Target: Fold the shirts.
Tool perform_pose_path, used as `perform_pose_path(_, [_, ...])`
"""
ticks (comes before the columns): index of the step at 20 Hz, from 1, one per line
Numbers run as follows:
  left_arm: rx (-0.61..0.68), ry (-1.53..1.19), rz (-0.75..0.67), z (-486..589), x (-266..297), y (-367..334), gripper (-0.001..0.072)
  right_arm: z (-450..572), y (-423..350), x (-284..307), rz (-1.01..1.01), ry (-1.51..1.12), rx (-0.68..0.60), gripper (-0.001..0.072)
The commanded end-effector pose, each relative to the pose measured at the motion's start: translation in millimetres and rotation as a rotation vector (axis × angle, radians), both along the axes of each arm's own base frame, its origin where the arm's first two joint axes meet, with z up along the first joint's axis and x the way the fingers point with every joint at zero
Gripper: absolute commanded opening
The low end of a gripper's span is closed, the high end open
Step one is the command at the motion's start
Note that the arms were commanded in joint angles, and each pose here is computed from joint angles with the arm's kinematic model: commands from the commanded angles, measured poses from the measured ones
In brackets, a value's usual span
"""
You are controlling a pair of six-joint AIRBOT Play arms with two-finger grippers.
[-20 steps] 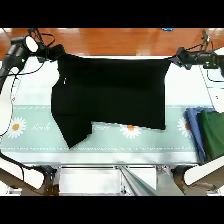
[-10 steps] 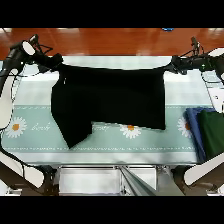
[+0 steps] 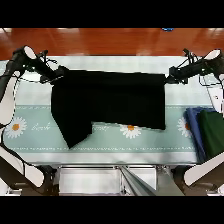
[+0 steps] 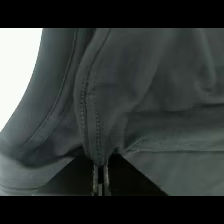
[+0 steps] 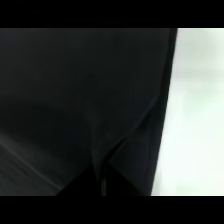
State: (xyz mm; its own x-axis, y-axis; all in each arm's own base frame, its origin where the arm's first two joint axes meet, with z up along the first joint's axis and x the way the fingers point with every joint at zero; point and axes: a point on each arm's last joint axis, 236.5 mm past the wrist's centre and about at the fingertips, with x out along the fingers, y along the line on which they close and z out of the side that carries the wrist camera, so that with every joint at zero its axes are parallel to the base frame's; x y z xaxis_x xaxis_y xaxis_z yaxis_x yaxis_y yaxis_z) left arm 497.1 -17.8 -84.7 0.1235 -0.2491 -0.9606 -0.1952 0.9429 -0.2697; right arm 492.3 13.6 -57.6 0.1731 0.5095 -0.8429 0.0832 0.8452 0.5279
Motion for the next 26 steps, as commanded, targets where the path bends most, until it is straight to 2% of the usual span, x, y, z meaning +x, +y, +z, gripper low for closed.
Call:
perform_pose_path(1, [-0.005,0.037,-0.013,-7.9,-7.1,-0.5,0.0017,-9.8,-4.1,-13.8,0.005,0.071,-0.054,0.0030])
perform_pose_path(4, [-0.008,0.057,-0.018,-8.1,-12.1,-1.1,0.0018,-15.2,-11.7,-21.6,-0.004,0.115,-0.096,0.0035])
perform_pose_path(5, [-0.011,0.079,-0.025,-8.1,-17.2,-2.0,0.0102,-15.1,-11.5,-22.2,-0.020,0.126,-0.093,0.0125])
perform_pose_path(6, [-0.015,0.108,-0.033,-7.9,-24.5,-3.0,0.0368,-14.9,-11.0,-23.5,-0.035,0.140,-0.089,0.0339])
perform_pose_path(7, [-0.016,0.137,-0.041,-6.5,-32.2,-2.5,0.0507,-14.1,-9.4,-27.2,-0.029,0.155,-0.081,0.0417])
perform_pose_path(10, [-0.016,0.169,-0.058,13.9,-48.2,10.7,0.0510,-2.0,-22.3,-41.5,-0.032,0.192,-0.099,0.0417])
perform_pose_path(13, [-0.024,0.174,-0.093,40.7,-70.9,30.9,0.0509,28.9,-50.1,-41.1,-0.102,0.119,-0.152,0.0417])
perform_pose_path(15, [-0.041,0.224,-0.046,43.2,-103.4,45.1,0.0509,38.8,-61.9,-51.0,-0.171,0.066,-0.165,0.0417])
perform_pose_path(18, [-0.047,0.184,0.115,32.6,-155.7,73.0,0.0509,24.8,-69.4,-102.4,-0.244,0.032,-0.163,0.0417])
perform_pose_path(20, [-0.150,0.160,0.302,19.1,-199.9,75.5,0.0509,15.2,-73.5,-135.1,-0.358,-0.070,-0.154,0.0417])
perform_pose_path(22, [-0.330,0.104,0.443,10.0,-223.1,54.9,0.0509,8.7,-68.0,-164.3,-0.464,-0.129,-0.114,0.0417])
perform_pose_path(24, [-0.488,0.031,0.490,9.6,-229.0,31.2,0.0509,7.2,-44.9,-185.8,-0.479,-0.159,-0.038,0.0417])
perform_pose_path(26, [-0.545,0.028,0.503,3.2,-234.9,17.9,0.0509,8.2,-27.5,-196.0,-0.477,-0.168,0.009,0.0417])
